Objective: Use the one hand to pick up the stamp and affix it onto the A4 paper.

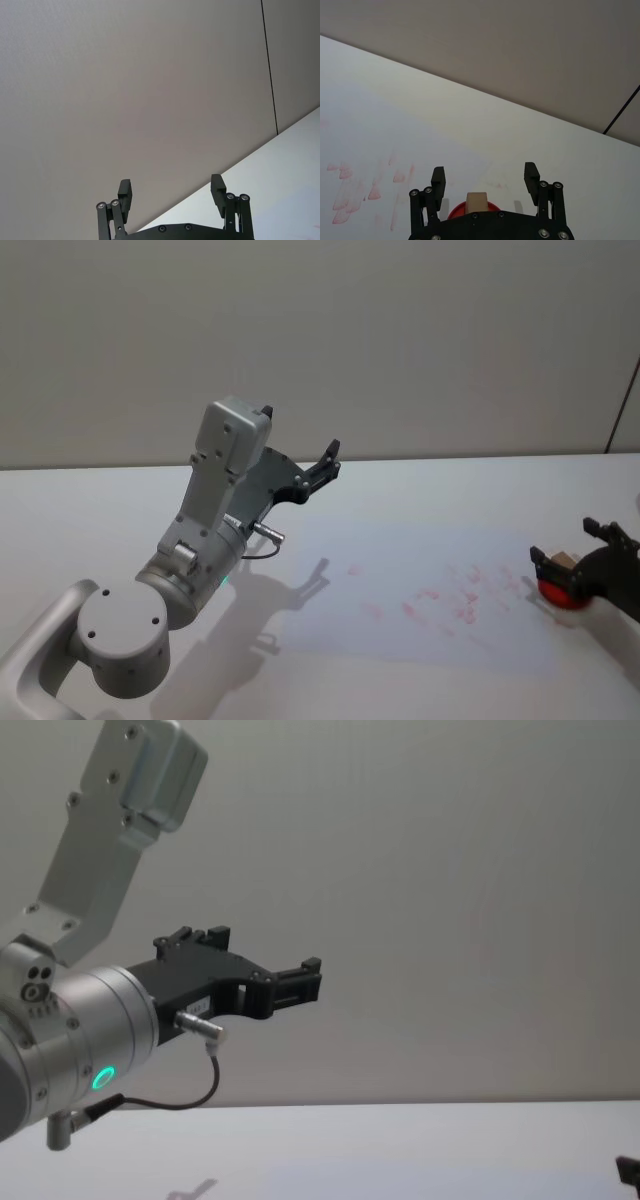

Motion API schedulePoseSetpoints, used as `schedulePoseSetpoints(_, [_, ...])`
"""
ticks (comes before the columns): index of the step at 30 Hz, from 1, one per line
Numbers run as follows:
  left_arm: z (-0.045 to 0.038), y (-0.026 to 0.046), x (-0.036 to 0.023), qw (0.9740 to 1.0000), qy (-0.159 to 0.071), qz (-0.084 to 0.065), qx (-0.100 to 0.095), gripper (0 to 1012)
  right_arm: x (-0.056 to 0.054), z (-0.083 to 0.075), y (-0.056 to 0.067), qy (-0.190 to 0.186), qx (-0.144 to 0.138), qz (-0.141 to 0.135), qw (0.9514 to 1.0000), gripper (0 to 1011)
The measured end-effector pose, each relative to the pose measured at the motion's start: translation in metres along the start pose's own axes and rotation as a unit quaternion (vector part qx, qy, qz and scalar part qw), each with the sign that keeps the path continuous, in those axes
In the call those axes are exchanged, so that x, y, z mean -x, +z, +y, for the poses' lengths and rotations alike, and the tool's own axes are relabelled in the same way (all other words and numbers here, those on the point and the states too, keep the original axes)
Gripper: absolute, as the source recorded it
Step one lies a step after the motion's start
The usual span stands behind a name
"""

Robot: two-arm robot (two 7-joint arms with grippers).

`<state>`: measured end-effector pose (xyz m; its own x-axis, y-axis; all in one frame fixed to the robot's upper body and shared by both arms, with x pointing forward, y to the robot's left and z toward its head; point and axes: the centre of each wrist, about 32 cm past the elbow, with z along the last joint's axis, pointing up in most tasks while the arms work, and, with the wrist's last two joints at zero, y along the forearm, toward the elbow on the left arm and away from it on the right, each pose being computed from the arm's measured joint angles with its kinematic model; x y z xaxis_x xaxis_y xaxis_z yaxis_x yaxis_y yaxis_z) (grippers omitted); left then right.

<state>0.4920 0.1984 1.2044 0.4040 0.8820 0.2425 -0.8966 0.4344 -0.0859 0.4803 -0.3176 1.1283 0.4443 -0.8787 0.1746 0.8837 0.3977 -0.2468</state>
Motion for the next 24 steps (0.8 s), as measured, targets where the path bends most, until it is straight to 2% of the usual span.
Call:
schedulePoseSetpoints(4, [0.0,0.0,0.0,1.0,0.0,0.0,0.0,1001,0.001,0.001,0.004,-0.005,-0.008,0.002,1.0,1001])
schedulePoseSetpoints(24, [0.0,0.0,0.0,1.0,0.0,0.0,0.0,1001,0.009,0.001,0.016,-0.042,-0.033,0.01,0.9985,1001])
